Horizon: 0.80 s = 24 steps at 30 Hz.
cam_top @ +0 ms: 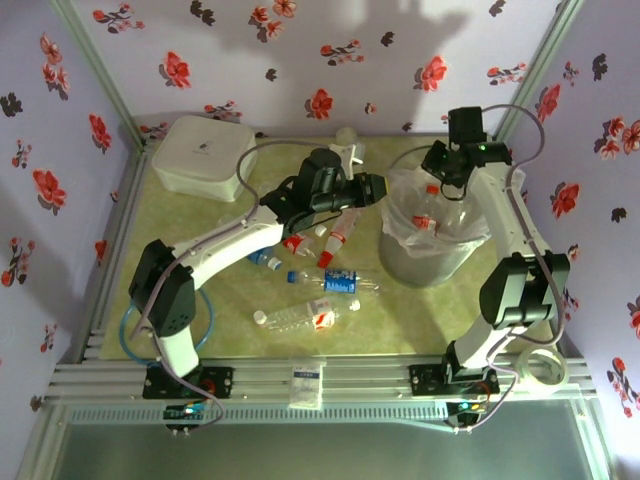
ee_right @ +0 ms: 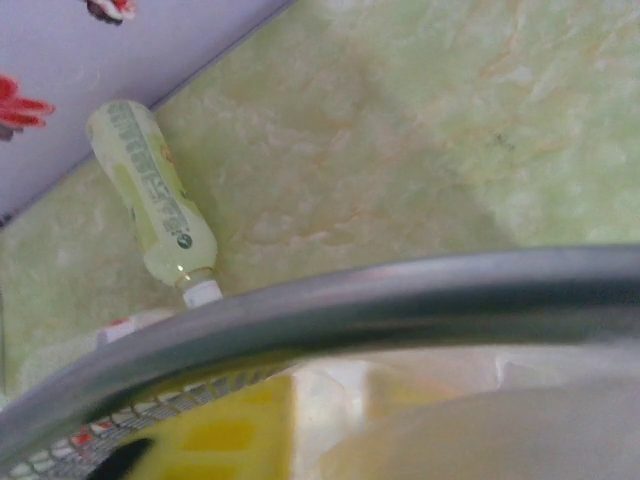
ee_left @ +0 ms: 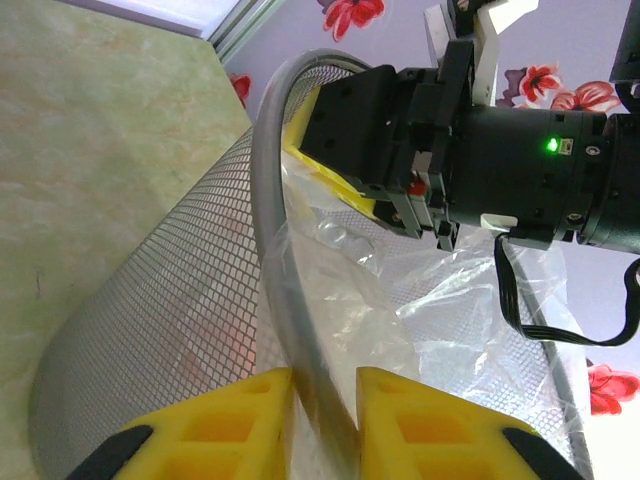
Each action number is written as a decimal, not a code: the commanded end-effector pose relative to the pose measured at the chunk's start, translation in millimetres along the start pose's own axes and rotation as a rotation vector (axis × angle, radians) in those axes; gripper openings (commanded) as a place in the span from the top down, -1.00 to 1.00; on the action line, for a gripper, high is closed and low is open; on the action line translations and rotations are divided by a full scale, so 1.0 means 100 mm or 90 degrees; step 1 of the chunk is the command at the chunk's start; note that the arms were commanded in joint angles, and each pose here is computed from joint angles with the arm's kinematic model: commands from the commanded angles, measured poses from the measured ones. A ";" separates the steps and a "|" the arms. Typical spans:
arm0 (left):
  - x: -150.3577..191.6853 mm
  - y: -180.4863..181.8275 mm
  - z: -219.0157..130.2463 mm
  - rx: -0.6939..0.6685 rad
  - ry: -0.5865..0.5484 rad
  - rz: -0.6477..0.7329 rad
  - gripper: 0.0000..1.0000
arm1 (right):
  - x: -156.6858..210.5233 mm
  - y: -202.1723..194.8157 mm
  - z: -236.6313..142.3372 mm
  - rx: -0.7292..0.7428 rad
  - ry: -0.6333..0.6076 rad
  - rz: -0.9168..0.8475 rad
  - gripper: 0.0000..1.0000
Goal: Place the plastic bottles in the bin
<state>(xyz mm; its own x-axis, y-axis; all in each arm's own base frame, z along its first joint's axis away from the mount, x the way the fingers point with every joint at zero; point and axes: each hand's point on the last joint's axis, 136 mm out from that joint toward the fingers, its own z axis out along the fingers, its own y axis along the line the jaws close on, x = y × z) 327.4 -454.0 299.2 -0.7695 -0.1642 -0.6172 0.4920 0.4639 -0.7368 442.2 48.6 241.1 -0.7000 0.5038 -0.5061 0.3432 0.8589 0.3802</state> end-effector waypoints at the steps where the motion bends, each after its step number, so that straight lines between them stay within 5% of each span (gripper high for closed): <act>1: 0.09 -0.05 -0.02 -0.007 0.026 0.027 0.55 | -0.13 0.05 -0.17 -0.001 -0.050 -0.003 0.75; 4: 0.03 -0.07 -0.04 -0.008 0.021 0.038 0.53 | -0.20 0.11 -0.44 -0.018 -0.075 -0.012 0.97; 8: -0.09 -0.11 -0.09 -0.009 0.013 0.059 0.43 | -0.26 0.16 -0.70 -0.031 -0.093 -0.030 1.00; 15: -0.36 -0.27 -0.26 -0.020 -0.010 0.181 -0.05 | -0.40 0.45 -0.93 -0.117 -0.110 -0.041 1.00; 24: -0.40 -0.15 -0.05 -0.051 0.015 0.240 -0.08 | -0.70 0.66 -0.86 -0.118 -0.149 -0.136 1.00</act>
<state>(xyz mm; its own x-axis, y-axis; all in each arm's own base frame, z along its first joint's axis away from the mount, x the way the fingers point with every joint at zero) 338.3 -447.3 363.4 -0.5523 -0.0241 -0.8333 0.7082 0.5137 -0.4843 447.6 60.8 364.0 -0.5735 0.4221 -0.7021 0.1200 0.8911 0.4377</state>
